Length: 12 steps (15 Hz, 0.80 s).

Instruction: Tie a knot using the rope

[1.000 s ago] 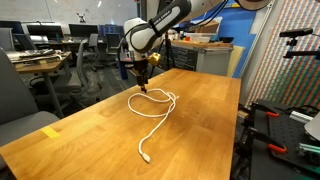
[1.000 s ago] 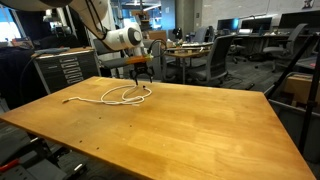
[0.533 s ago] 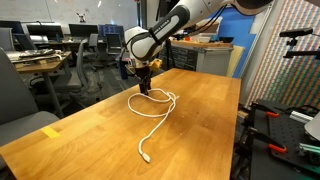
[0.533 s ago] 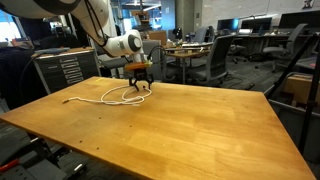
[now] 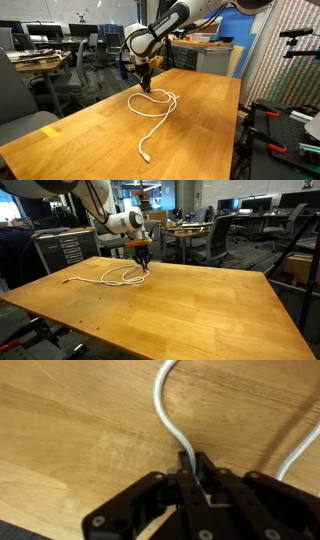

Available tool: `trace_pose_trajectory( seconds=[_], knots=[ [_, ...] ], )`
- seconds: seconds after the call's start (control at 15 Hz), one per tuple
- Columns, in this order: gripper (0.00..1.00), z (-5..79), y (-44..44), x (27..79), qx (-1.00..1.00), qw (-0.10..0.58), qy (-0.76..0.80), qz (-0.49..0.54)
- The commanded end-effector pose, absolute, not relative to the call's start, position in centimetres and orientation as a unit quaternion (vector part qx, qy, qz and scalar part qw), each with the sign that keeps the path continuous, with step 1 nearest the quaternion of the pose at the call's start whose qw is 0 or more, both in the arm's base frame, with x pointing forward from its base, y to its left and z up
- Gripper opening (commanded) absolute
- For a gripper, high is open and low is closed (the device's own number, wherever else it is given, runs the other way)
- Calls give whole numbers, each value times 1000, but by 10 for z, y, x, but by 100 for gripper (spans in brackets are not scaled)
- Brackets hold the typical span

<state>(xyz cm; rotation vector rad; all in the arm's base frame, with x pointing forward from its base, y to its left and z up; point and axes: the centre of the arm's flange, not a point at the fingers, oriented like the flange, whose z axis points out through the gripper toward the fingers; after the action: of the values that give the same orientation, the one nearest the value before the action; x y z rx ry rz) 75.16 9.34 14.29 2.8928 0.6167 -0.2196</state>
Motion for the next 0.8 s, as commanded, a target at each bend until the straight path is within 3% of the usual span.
trace_pose_trajectory(
  seconds=[0.0, 0.13, 0.73],
  knots=[
    [3, 161, 70, 770, 982, 96, 152, -60],
    [10, 194, 29, 777, 983, 131, 126, -11],
    [7, 374, -159, 782, 982, 134, -80, 110]
  ],
)
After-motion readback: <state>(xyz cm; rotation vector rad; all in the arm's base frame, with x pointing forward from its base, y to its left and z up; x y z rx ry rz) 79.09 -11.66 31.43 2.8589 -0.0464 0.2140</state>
